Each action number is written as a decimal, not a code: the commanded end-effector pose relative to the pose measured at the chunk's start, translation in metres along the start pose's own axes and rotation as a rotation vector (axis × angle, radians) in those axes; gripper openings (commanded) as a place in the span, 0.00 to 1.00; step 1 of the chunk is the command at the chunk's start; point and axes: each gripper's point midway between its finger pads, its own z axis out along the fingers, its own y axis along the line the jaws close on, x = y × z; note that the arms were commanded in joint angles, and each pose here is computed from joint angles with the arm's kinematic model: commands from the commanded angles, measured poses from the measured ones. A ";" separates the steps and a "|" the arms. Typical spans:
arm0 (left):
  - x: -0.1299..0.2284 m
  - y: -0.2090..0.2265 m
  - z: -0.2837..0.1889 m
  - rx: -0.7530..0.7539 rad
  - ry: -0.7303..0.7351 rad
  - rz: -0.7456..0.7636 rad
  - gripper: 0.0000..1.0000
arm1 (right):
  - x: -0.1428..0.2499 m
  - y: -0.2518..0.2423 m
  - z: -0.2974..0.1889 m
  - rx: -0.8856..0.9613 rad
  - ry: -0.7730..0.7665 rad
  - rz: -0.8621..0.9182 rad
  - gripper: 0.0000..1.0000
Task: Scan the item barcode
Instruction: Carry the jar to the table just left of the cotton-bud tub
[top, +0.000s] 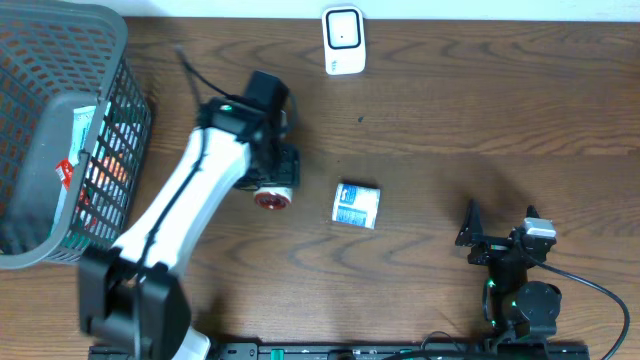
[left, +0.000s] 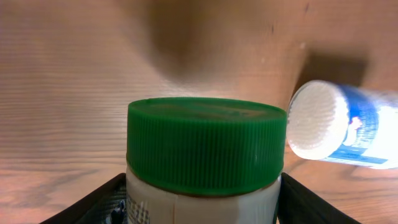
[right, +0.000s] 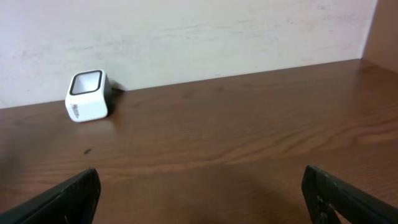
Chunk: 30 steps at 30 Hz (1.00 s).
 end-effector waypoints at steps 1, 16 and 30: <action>0.004 -0.005 0.022 -0.025 0.062 0.011 0.64 | 0.001 0.000 0.000 -0.001 0.004 -0.015 0.99; 0.004 -0.016 0.072 -0.052 0.140 0.020 0.77 | 0.001 0.000 0.000 -0.001 0.004 -0.015 0.99; 0.004 -0.014 0.071 -0.061 0.138 0.020 0.81 | 0.001 0.000 0.000 -0.001 0.004 -0.015 0.99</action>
